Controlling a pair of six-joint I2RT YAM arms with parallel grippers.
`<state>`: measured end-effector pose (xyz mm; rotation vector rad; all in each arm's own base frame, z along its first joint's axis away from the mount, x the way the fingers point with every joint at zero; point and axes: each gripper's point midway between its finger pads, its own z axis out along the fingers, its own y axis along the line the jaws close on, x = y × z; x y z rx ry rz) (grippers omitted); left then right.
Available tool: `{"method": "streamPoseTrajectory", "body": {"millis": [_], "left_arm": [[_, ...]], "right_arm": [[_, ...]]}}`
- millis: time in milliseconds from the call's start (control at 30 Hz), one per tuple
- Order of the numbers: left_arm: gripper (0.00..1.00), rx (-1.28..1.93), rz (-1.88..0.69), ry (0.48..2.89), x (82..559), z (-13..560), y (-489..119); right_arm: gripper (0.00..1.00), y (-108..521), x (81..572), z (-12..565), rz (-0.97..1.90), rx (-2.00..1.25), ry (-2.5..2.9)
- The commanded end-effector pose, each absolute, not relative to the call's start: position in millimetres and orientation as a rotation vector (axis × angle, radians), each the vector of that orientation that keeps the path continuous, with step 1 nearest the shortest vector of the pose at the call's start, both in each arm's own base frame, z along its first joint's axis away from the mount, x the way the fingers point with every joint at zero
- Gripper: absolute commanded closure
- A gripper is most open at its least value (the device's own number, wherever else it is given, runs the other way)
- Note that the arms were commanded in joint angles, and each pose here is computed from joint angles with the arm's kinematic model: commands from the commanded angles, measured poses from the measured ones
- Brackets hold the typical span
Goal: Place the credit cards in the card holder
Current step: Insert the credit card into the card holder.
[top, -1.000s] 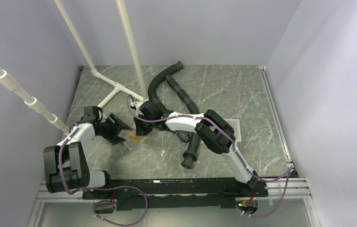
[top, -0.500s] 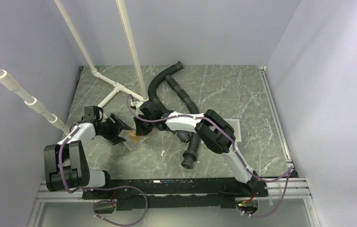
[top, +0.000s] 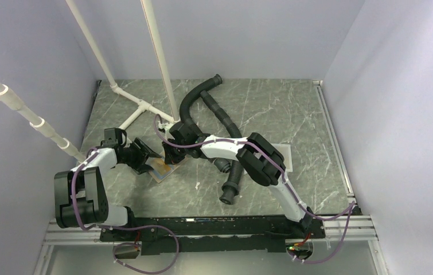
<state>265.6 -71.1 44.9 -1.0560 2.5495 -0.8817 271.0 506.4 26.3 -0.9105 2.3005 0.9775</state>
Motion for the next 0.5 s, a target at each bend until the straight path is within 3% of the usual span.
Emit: {"method": "streamPoseTrajectory", "body": {"millis": [0,267,467], "left_arm": [[0.36,-1.008,-0.909,2.483,279.4,61.1,-73.0],[0.36,-0.976,-0.937,2.432,288.1,81.5,-75.5],[0.35,-0.935,-0.979,2.438,300.4,85.7,-84.5]], "right_arm": [[0.99,506.1,273.6,12.9,0.959,-0.916,2.321],[0.94,506.3,277.0,34.7,0.981,-0.879,2.316],[0.76,479.5,295.2,105.7,0.849,-0.794,2.293]]}}
